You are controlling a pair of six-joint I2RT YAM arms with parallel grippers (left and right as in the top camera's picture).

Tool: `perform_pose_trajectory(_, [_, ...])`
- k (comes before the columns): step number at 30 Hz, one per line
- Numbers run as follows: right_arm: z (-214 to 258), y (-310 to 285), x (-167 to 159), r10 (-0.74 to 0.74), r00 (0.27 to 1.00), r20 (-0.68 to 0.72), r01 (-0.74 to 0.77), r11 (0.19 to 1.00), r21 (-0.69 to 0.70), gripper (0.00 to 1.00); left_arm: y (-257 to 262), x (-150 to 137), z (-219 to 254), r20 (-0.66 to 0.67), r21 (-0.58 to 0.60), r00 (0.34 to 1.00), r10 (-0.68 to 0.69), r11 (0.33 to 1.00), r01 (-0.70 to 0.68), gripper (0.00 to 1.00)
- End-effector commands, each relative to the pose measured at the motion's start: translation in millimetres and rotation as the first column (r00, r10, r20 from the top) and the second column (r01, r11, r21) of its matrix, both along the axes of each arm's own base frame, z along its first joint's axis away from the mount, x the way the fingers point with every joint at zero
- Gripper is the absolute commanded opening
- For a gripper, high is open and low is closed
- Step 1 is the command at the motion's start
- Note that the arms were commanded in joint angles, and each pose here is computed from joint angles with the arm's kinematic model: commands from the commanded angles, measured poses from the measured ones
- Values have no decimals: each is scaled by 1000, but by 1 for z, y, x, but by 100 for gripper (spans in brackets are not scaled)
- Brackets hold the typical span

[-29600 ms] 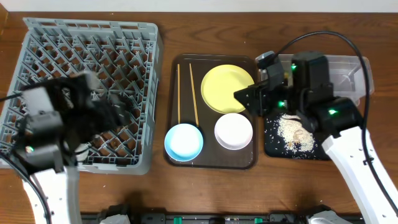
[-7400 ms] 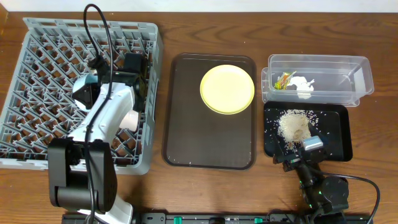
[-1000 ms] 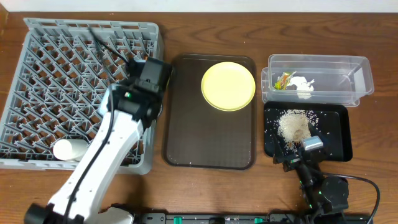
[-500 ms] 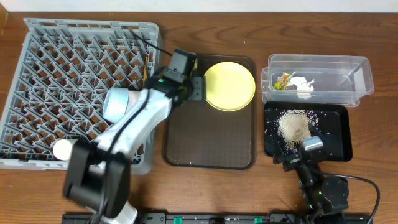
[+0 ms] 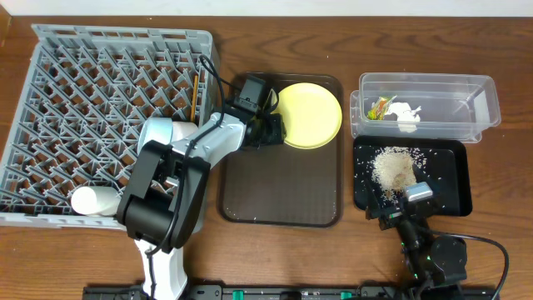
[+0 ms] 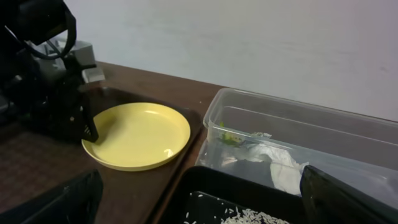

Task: Sort waste into correct bins and load items into the dishwasher
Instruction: 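Reach the left gripper to the yellow plate edge and grip it, then lift the yellow plate and carry it over the dish rack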

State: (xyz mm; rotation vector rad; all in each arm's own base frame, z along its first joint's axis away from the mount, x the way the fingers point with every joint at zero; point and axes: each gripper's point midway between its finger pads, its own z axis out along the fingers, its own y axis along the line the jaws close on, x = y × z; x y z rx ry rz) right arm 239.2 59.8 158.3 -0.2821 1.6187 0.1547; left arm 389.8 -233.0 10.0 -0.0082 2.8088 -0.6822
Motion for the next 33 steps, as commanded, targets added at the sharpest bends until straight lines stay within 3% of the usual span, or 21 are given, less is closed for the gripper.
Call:
perform_pose_trajectory(1, [0, -2, 0, -5, 1000, 4, 5, 1000, -8, 99, -4, -6, -19, -59, -11, 998, -7, 1000, 6, 31])
perform_pose_trajectory(5, [0, -2, 0, -5, 1000, 4, 5, 1000, -8, 99, -15, -11, -24, -90, -79, 995, -41, 996, 34, 19])
perform_pose_trajectory(6, [0, -2, 0, -5, 1000, 4, 5, 1000, -8, 99, -17, -11, -22, -91, -95, 995, -49, 995, 40, 9])
perform_pose_trajectory(10, [0, -2, 0, -5, 1000, 4, 5, 1000, -8, 99, -20, -9, -16, -80, -139, 994, -70, 989, 59, 8])
perform_pose_trajectory(13, [0, -2, 0, -5, 1000, 4, 5, 1000, -8, 99, -28, -9, 4, -58, -257, 989, -136, 959, 117, 8])
perform_pose_trajectory(19, [0, -2, 0, -5, 1000, 4, 5, 1000, -8, 99, -16, 3, 89, 71, -491, 981, -182, 849, 193, 8])
perform_pose_trajectory(25, [0, -2, 0, -5, 1000, 4, 5, 1000, -8, 99, 32, 12, 174, 212, -616, 969, -130, 752, 236, 8])
perform_pose_trajectory(33, [0, -2, 0, -5, 1000, 4, 5, 1000, -8, 99, 155, 24, 239, 352, -586, 927, 130, 803, 110, 8])
